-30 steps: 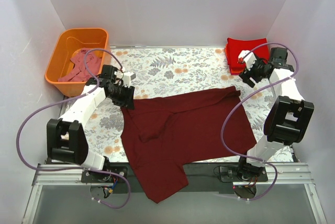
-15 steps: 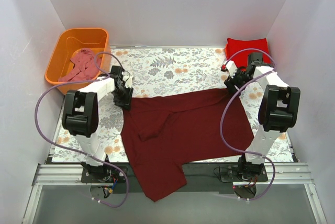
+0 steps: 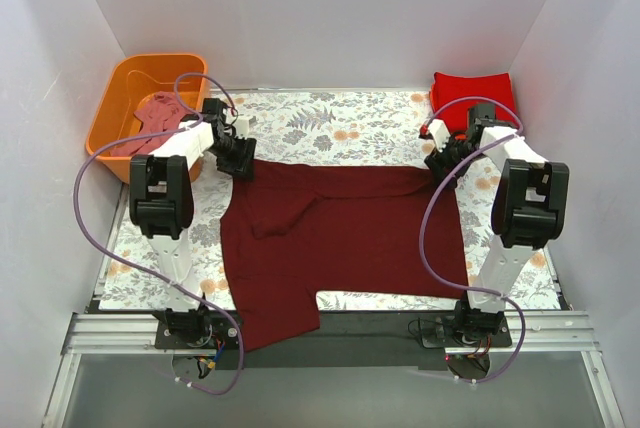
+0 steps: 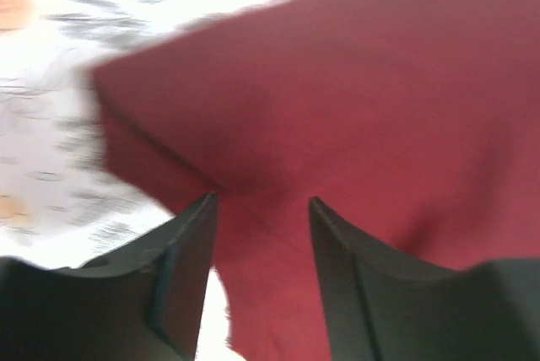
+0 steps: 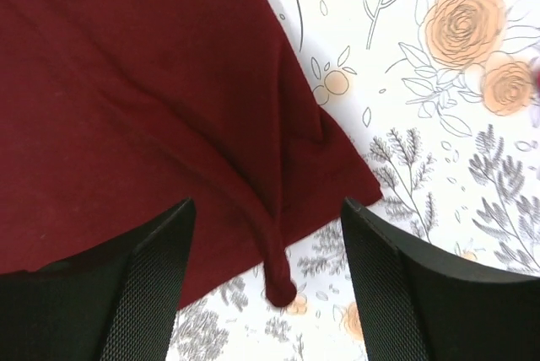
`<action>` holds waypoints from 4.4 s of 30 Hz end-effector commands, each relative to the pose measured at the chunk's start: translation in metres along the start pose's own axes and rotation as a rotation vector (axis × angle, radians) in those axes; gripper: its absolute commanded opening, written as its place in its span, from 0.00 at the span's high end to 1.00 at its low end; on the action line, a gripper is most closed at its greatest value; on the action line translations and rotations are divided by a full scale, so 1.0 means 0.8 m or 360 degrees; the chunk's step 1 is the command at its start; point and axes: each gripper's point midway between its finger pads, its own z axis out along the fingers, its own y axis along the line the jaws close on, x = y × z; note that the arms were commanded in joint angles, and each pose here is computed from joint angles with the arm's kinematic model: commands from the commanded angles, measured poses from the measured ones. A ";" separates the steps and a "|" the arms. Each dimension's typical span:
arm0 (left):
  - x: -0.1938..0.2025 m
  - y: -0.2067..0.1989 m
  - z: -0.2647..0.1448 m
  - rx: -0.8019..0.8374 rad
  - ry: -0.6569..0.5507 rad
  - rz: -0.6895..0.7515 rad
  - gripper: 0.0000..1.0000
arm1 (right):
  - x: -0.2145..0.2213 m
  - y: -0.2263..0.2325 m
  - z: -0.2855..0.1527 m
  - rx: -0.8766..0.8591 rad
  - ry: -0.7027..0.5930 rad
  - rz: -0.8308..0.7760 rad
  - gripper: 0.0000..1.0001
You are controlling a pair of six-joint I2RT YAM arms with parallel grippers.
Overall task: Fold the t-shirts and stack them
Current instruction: Fold the tshirt
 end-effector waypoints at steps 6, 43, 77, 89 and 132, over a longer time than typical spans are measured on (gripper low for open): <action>0.018 -0.150 -0.111 0.0600 -0.0170 0.0391 0.36 | -0.023 0.013 -0.051 0.0079 -0.0014 -0.0192 0.21; 0.091 -0.149 -0.065 0.0135 0.0173 0.0764 1.00 | 0.002 -0.001 -0.026 0.0096 0.0247 -0.0405 0.99; 0.137 -0.156 -0.088 0.0352 0.0377 0.0550 0.73 | 0.048 0.037 -0.026 0.0095 0.0321 -0.0589 0.37; 0.091 -0.247 -0.129 0.0657 -0.0063 0.0670 0.73 | -0.041 0.050 -0.059 -0.0115 -0.0031 0.0003 0.52; 0.070 -0.148 -0.006 -0.0086 -0.0081 0.0851 0.63 | -0.109 0.171 0.010 -0.0548 -0.0151 0.0266 0.65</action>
